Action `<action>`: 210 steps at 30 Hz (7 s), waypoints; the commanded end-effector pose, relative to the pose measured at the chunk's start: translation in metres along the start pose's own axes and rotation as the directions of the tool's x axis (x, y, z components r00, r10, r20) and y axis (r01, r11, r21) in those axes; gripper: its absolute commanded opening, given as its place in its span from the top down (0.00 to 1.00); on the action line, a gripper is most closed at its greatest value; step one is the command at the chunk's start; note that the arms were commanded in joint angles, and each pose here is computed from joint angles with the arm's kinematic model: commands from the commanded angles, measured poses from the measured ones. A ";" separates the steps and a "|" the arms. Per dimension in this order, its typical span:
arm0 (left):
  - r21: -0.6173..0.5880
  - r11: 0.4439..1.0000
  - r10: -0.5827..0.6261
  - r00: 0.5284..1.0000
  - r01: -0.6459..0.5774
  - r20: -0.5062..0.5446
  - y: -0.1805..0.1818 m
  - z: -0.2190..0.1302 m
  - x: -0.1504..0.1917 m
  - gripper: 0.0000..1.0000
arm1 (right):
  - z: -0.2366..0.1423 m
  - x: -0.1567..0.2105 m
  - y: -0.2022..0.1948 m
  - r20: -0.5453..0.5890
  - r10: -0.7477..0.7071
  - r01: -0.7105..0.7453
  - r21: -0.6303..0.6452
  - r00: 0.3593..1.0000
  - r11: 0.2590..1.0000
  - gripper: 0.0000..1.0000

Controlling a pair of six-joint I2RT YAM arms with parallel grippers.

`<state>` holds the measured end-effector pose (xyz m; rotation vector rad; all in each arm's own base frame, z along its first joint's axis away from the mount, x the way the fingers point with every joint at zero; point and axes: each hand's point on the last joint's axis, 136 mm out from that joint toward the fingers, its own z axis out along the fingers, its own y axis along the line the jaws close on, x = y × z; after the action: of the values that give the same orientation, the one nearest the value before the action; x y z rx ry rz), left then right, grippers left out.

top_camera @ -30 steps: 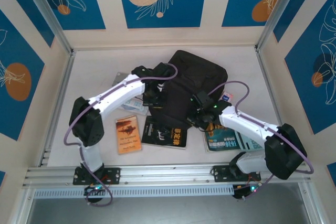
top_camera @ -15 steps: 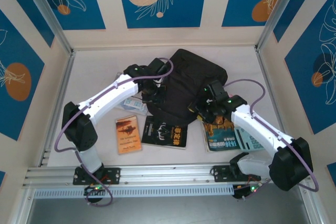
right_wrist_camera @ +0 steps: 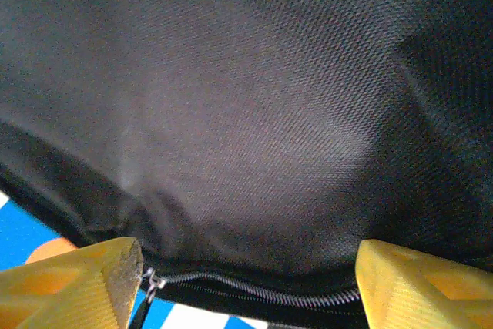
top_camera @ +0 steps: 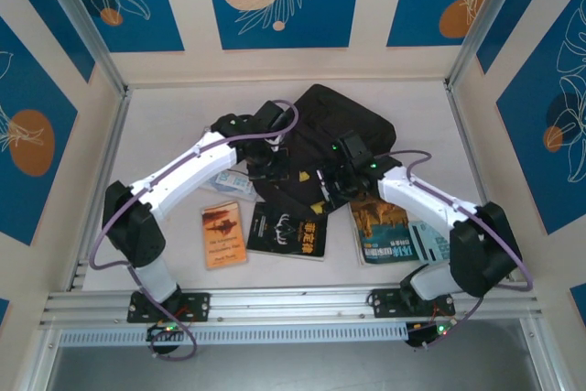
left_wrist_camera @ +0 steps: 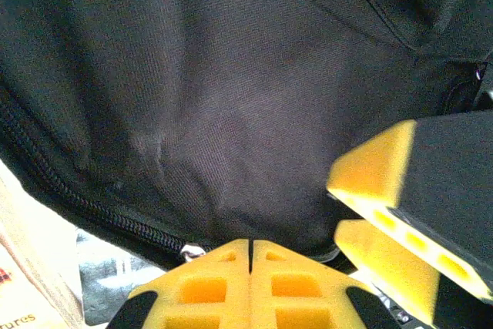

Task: Pack the student bag
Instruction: Unzip the student bag at the center of the table.

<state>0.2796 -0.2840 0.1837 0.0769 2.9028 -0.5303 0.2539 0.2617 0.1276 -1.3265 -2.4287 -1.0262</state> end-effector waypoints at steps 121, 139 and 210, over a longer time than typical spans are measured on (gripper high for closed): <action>0.216 0.905 0.279 0.895 -0.366 0.349 -0.150 -0.083 -0.031 1.00 | -0.233 -0.027 -0.058 0.405 -0.386 0.305 0.251 0.829 0.919 0.54; 0.152 0.853 0.476 0.863 -0.500 0.166 -0.157 0.007 0.033 1.00 | -0.175 -0.021 -0.090 0.241 0.088 -0.092 0.006 0.967 0.996 0.50; -0.298 0.838 0.519 0.837 -0.457 0.175 -0.032 0.012 -0.049 1.00 | -0.122 -0.053 -0.141 0.355 -0.158 0.030 0.342 0.921 0.939 1.00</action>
<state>0.3073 -0.3262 0.1794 0.7075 2.5626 -0.1148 0.1653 0.1142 0.1256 -1.4139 -2.7748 -0.5087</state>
